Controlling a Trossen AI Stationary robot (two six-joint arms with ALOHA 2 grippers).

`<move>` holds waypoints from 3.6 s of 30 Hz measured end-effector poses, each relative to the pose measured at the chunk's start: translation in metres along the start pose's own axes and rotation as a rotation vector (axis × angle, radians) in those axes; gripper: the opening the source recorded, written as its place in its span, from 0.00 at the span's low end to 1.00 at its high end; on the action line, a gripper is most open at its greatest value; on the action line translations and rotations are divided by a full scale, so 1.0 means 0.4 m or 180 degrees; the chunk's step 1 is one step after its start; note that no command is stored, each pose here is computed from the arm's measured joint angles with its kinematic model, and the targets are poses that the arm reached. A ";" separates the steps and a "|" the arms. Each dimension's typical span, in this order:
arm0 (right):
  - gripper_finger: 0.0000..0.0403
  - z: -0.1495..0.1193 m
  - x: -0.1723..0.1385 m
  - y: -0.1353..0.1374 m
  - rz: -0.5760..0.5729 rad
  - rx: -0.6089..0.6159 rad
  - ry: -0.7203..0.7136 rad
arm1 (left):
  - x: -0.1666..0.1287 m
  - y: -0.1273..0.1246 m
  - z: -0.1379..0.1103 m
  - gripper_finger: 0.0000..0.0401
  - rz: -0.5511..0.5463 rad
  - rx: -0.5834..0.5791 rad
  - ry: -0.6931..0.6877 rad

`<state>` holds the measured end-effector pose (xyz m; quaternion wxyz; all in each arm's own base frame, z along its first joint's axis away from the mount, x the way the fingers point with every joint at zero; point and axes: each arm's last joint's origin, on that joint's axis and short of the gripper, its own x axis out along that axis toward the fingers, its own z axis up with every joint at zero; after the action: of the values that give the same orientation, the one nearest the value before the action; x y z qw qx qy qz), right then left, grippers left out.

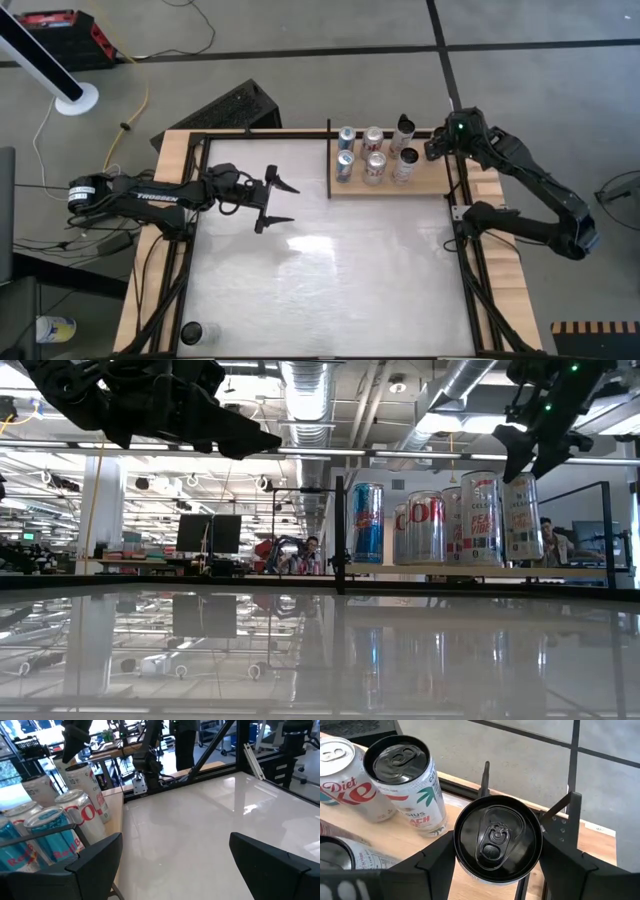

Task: Place canned beverage on shelf
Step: Put the right white-yellow soda can

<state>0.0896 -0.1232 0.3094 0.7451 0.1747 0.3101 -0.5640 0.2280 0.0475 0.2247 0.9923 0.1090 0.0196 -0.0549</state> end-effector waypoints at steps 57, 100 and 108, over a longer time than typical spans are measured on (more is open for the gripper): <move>0.70 -0.070 -0.113 0.020 0.1003 0.0195 -0.0442 | 0.000 -0.001 -0.003 0.88 -0.0007 0.0164 0.0042; 0.04 -0.077 0.019 0.044 -0.0289 -0.0096 0.0543 | 0.000 0.001 -0.002 0.88 0.0056 0.0293 0.0053; 0.04 -0.065 0.048 0.048 -0.0355 -0.0174 0.0574 | 0.000 0.002 -0.003 0.88 0.0065 0.0345 0.0062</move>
<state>0.1041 -0.1156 0.2758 0.6861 0.1869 0.4004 -0.5779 0.2282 0.0484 0.2239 0.9853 0.1633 0.0251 -0.0447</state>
